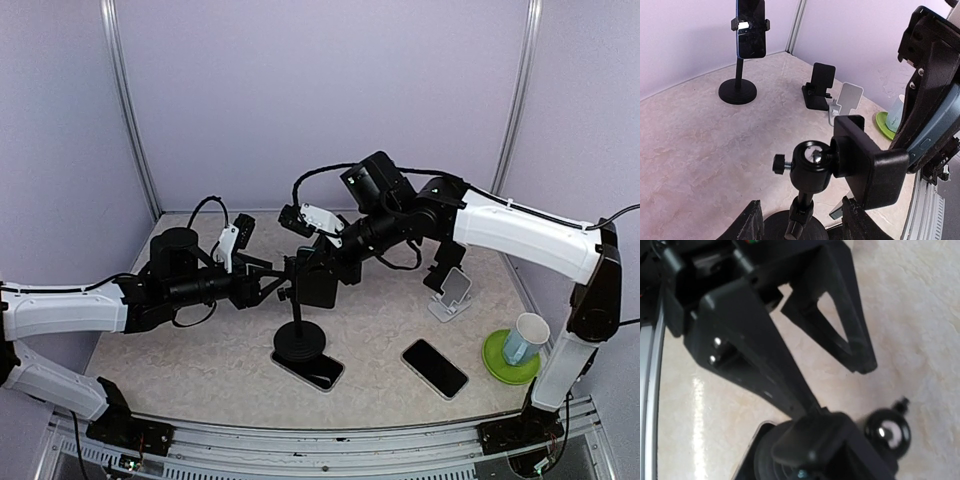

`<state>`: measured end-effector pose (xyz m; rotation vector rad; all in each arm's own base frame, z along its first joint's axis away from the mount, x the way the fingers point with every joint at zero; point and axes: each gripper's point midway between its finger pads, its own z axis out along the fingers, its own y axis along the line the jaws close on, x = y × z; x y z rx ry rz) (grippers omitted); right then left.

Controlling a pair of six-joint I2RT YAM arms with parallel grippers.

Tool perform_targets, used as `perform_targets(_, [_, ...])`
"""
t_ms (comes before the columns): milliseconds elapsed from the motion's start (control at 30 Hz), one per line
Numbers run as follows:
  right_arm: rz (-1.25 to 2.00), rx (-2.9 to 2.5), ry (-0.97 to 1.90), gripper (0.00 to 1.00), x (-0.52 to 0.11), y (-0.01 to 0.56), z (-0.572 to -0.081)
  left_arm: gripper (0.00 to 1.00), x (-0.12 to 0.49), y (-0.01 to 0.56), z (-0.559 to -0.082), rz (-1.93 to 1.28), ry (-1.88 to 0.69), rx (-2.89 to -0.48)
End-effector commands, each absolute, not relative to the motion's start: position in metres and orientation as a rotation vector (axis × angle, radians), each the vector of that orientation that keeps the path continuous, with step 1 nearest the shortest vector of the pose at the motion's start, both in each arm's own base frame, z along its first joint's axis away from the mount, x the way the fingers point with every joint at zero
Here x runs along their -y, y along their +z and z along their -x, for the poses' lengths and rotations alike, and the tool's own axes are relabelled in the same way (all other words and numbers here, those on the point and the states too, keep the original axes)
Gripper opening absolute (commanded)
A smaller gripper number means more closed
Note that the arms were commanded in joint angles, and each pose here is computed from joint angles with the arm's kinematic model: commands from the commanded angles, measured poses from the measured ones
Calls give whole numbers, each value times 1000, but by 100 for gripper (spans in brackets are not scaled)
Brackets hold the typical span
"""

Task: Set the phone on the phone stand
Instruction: Pick up the phone stand from the center of the board.

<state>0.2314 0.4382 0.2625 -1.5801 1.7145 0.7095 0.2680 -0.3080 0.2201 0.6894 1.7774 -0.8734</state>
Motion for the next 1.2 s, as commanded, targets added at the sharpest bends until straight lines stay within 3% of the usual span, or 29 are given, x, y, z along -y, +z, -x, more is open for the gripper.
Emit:
perform_targets(0, [1532, -1650, 719, 0, -435, 292, -227, 52, 313, 232, -267, -708, -906, -1734])
perform_targets(767, [1509, -1728, 703, 0, -390, 292, -203, 71, 330, 278, -242, -753, -996, -1701])
perform_targets(933, [1348, -1712, 679, 0, -359, 320, -212, 77, 344, 284, -234, -773, -969, -1709])
perform_targets(1167, [1211, -1692, 649, 0, -324, 350, -221, 76, 357, 268, -251, -762, -859, -1846])
